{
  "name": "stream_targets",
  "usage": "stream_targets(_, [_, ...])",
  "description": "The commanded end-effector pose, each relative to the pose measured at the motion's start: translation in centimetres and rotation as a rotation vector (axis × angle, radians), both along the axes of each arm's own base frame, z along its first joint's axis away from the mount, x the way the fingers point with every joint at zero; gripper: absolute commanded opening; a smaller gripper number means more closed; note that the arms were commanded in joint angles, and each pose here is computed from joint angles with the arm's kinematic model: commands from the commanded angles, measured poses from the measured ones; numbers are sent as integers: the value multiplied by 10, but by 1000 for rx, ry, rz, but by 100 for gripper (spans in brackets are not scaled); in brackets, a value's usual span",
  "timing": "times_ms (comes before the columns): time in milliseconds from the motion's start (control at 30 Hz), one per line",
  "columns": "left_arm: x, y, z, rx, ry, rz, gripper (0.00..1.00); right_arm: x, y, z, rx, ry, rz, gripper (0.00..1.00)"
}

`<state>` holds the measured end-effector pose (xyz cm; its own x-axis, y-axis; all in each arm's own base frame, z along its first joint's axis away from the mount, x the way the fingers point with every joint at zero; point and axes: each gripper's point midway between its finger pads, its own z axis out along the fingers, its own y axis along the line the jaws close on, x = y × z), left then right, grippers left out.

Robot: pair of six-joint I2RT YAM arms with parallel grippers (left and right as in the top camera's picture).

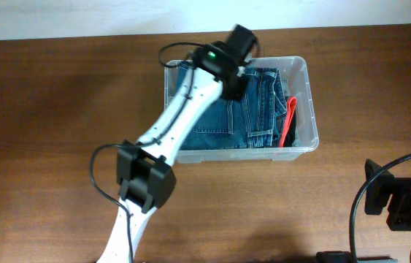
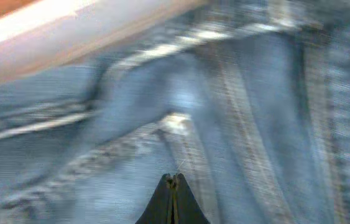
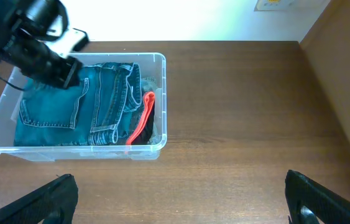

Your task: Pack container

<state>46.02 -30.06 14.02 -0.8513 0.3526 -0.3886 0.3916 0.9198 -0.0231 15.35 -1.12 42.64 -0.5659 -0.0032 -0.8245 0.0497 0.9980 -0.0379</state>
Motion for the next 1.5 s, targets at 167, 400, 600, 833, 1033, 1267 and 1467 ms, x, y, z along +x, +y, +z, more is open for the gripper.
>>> stream_targets(167, [44, 59, 35, 1, -129, 239, 0, 1, -3, 1, -1, -3, -17, 99])
stream_targets(400, [56, 80, 35, 32, -162, 299, 0, 1, -3, 1, -1, -3, -17, 99])
stream_targets(600, [62, 94, 19, 39, -144, 344, 0, 1, -3, 1, -1, -3, -17, 99])
stream_targets(833, [61, 107, -13, 69, -97, 369, 1, 1, -3, 1, -1, -3, -17, 99])
stream_targets(1033, [59, 108, -26, 78, -83, 368, 0, 1, -3, 1, -1, -3, -17, 99])
stream_targets(1267, [58, 107, -33, 77, -73, 365, 0, 1, -3, 1, -1, -3, -17, 98])
stream_targets(1467, [57, 107, -37, 80, -69, 365, 1, 1, -3, 1, -1, -3, -17, 99])
